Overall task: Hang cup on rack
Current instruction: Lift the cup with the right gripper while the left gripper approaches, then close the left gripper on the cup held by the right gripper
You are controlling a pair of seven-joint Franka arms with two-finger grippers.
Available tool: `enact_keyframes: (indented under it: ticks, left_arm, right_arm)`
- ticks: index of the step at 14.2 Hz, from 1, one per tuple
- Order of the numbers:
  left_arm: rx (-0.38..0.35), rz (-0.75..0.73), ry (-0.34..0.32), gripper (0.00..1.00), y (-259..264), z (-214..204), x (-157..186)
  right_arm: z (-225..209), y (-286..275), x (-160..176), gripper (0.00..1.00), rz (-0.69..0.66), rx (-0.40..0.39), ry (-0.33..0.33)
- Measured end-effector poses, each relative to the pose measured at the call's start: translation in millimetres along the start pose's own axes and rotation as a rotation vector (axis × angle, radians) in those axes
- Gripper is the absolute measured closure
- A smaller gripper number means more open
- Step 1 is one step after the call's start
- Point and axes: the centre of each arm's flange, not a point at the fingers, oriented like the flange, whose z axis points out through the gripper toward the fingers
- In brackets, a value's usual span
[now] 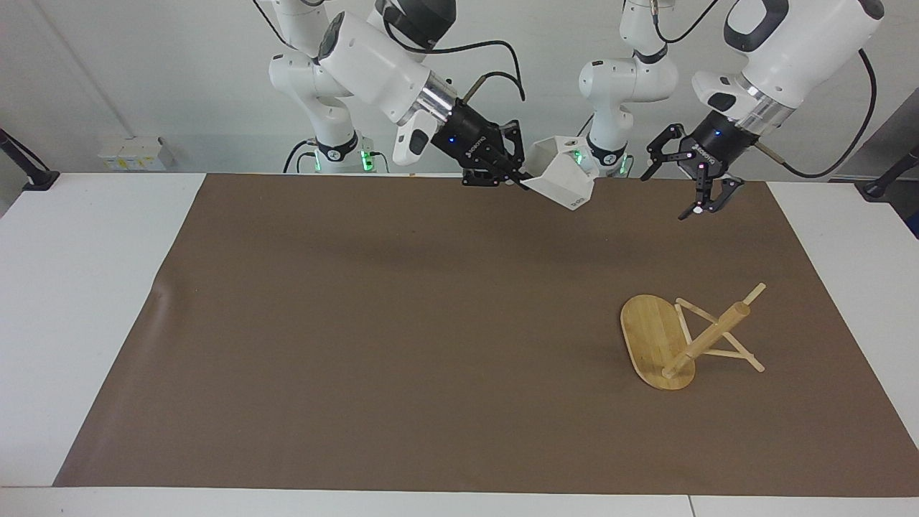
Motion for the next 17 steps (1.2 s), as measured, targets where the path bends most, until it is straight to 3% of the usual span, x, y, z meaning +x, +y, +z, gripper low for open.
enact_keyframes:
  ticks: [3,6,12,17]
  left_arm:
    - [-0.05,0.016,0.084,0.0,14.8,17.8,-0.7]
    - [-0.031,0.064,0.112,0.0,30.2,34.4,-1.3]
    - [0.06,0.209,0.141,0.0,23.9,27.1,-1.4]
    - [0.015,0.167,0.235,0.0,15.1,41.5,1.7]
  right_arm:
    - [3.3,1.8,0.0,0.96,0.004,0.001,-0.006]
    - [3.2,1.4,0.0,0.96,0.003,0.001,-0.006]
    - [3.2,1.4,0.0,0.96,0.003,0.001,-0.006]
    - [3.2,1.6,0.1,0.96,0.004,0.001,-0.006]
